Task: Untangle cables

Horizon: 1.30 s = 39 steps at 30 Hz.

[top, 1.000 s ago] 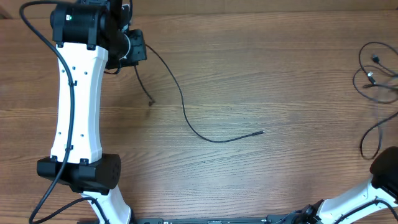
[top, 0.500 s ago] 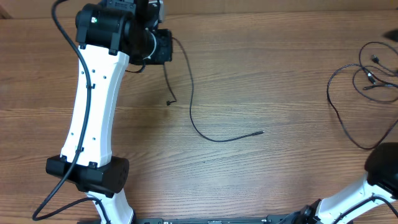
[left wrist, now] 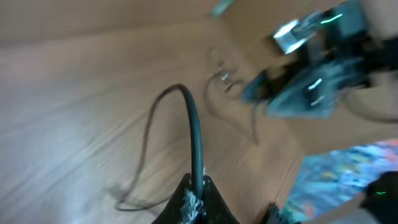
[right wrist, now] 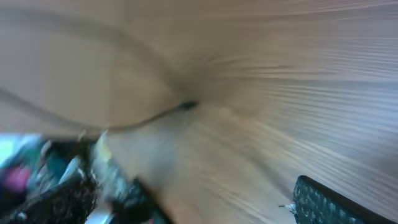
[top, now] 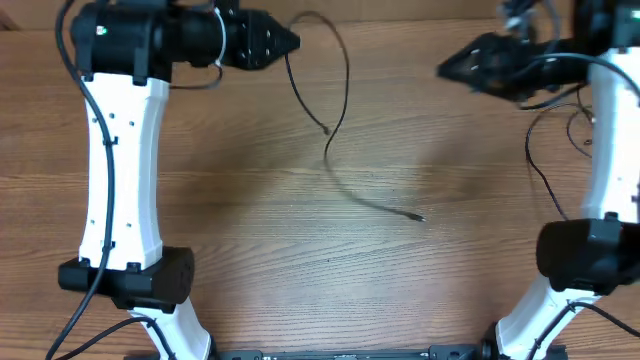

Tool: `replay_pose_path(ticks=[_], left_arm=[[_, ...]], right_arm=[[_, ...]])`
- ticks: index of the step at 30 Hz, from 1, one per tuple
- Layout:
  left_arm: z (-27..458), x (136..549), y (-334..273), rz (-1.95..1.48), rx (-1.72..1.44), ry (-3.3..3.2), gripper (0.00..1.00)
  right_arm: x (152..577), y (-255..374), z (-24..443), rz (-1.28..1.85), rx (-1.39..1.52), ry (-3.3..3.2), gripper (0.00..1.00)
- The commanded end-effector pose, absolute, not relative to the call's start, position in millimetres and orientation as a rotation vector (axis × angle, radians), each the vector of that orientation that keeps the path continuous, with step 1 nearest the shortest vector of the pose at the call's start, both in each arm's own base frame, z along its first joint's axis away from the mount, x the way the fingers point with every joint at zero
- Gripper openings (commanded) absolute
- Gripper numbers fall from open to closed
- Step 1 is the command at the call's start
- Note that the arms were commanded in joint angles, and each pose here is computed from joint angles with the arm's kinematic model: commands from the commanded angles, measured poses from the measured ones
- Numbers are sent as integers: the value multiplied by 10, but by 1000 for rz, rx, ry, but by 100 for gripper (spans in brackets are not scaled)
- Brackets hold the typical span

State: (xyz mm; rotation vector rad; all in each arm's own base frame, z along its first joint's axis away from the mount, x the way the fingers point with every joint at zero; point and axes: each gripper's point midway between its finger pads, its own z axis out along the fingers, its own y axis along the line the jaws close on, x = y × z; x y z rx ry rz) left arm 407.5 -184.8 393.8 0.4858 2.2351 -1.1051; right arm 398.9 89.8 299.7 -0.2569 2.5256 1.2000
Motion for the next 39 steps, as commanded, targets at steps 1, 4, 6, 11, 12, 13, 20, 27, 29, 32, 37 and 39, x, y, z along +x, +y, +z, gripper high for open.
replay_pose_path(ticks=[1,4,6,11,12,13,20,27,29,32,37,39], left_arm=[[4283,3925,-2046,-1334,545,2109,4],[4347,3951,-2053,-1371,507,2101,4],[4388,3964,-2045,-1395,487,2094,4],[4495,3988,-2003,-1463,442,2072,4],[4532,3982,-2001,-1483,447,2058,4],[4560,3981,-1993,-1500,443,2050,4],[4628,3995,-1978,-1547,406,2044,4],[4771,4046,-1848,-1583,396,1988,4],[4847,4069,-1788,-1604,385,1966,4],[4893,4084,-1741,-1614,378,1951,4],[4863,4144,-1624,-1583,346,1954,13],[4812,4200,-1552,-1543,308,1970,30]], right_arm=[[3890,1409,3019,1463,-567,2298,100],[3817,1676,2861,1494,-677,2286,100],[3794,1847,2769,1500,-744,2271,99],[3870,2181,2662,1435,-907,2170,87],[3923,2217,2652,1400,-920,2161,85],[4000,2249,2636,1357,-917,2164,84],[4347,2502,2719,1194,-915,2083,80],[4429,2754,2832,1115,-998,1960,66],[4421,2847,2876,1109,-1024,1920,52],[4400,2964,2918,1122,-1025,1903,4],[4446,2929,2902,1191,-851,2038,4],[4493,2823,2917,1236,-726,2112,4]])
